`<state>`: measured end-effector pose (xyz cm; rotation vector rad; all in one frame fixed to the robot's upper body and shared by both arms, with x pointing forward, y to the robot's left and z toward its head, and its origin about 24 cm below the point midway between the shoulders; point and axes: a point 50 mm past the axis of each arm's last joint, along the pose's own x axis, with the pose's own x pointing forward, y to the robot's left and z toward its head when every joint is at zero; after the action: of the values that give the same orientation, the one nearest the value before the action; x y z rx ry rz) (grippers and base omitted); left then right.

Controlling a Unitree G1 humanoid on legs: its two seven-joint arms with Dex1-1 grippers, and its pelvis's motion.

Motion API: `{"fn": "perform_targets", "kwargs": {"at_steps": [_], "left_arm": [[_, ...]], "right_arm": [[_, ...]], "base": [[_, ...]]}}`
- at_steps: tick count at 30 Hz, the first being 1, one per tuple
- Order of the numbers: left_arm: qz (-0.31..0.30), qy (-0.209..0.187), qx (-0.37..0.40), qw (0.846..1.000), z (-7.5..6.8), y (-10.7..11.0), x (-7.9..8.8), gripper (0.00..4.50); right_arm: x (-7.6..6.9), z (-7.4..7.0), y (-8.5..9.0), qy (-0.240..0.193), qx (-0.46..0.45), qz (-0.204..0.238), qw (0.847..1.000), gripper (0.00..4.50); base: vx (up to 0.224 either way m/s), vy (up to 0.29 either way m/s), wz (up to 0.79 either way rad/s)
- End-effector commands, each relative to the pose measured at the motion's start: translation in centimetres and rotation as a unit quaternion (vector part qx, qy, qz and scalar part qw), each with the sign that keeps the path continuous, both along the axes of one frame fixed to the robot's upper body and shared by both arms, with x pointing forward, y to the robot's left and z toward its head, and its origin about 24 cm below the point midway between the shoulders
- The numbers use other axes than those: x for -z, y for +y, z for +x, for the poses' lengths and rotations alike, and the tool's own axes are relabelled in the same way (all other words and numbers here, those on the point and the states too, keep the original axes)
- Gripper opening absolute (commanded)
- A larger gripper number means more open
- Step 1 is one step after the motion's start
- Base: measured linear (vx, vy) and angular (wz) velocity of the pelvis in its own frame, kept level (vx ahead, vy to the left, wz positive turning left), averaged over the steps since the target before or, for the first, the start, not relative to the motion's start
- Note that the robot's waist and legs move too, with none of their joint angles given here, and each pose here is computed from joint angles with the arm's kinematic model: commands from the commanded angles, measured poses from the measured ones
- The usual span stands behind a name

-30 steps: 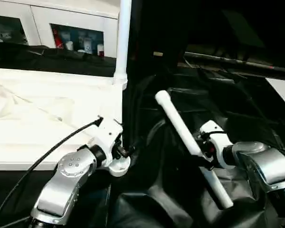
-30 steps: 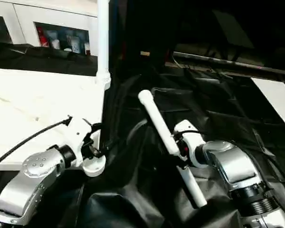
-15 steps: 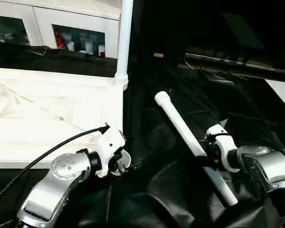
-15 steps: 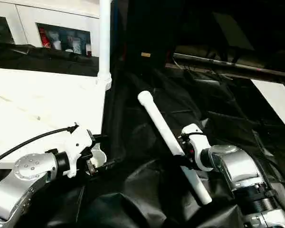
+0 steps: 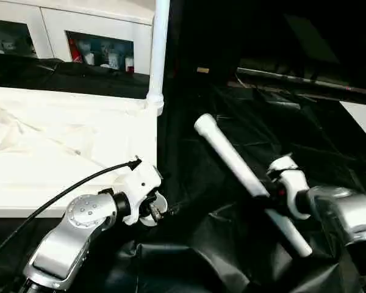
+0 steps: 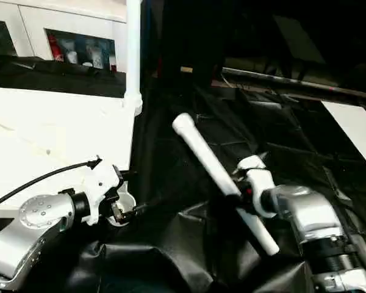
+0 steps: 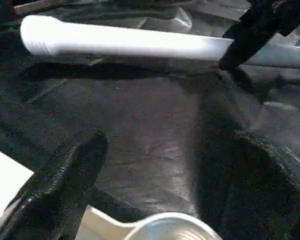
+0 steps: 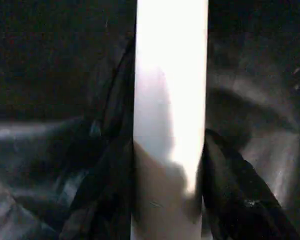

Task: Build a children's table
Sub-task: Insert table leg to table base

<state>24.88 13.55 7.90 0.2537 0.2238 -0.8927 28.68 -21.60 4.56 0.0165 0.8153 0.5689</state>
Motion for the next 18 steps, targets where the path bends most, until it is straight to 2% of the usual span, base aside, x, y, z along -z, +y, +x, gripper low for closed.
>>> {"fn": "perform_targets", "kwargs": {"at_steps": [1,2,4,5,6,7,8,10,11,15,16,18], "left_arm": [[-0.039,-0.019,-0.075,0.996,1.8,0.6,-1.3,4.5],[-0.061,-0.019,-0.112,0.992,2.7,0.9,-1.7,4.5],[-0.11,-0.005,-0.149,0.983,3.6,0.9,-2.4,4.5],[-0.167,0.019,-0.174,0.97,4.5,0.5,-3.1,4.5],[-0.243,0.066,-0.17,0.953,5.3,-0.9,-3.7,4.5],[-0.266,0.082,-0.165,0.946,5.5,-1.5,-4.0,4.5],[-0.325,0.106,-0.143,0.929,6.3,-3.2,-4.9,4.5],[-0.339,0.115,-0.135,0.924,6.6,-3.9,-5.1,4.5],[-0.361,0.132,-0.126,0.914,7.4,-5.4,-5.5,4.5],[-0.375,0.144,-0.117,0.908,7.9,-6.5,-5.9,4.5],[-0.394,0.158,-0.102,0.9,8.1,-7.3,-6.3,4.5],[-0.404,0.166,-0.093,0.895,8.2,-7.7,-6.7,4.5]], "right_arm": [[-2.1,1.3,0.0,-0.056,0.014,0.042,0.997,1.47],[-2.8,1.7,0.6,-0.075,0.017,0.077,0.994,1.47],[-3.4,2.0,1.1,-0.091,0.02,0.111,0.989,1.47],[-4.1,2.3,1.8,-0.11,0.018,0.145,0.983,1.47],[-5.3,2.5,3.3,-0.153,-0.018,0.19,0.97,1.47],[-5.8,2.5,3.8,-0.168,-0.03,0.205,0.964,1.47],[-6.6,2.3,5.5,-0.186,-0.066,0.25,0.948,1.47],[-6.8,2.1,6.0,-0.187,-0.08,0.261,0.944,1.46],[-7.0,1.8,7.4,-0.188,-0.111,0.278,0.935,1.46],[-7.2,1.6,8.4,-0.189,-0.127,0.289,0.93,1.46],[-7.2,1.4,9.1,-0.19,-0.136,0.295,0.926,1.46],[-7.2,1.4,9.4,-0.19,-0.139,0.298,0.925,1.46]], "base": [[0.0,0.0,0.0],[0.0,0.0,0.0],[0.0,0.0,0.0],[0.0,0.0,0.0],[0.0,0.0,0.0],[0.0,0.0,0.0],[0.0,0.0,0.0],[0.0,0.0,0.0],[0.0,0.0,0.0],[0.0,0.0,0.0],[0.0,0.0,0.0],[0.0,0.0,0.0]]}}
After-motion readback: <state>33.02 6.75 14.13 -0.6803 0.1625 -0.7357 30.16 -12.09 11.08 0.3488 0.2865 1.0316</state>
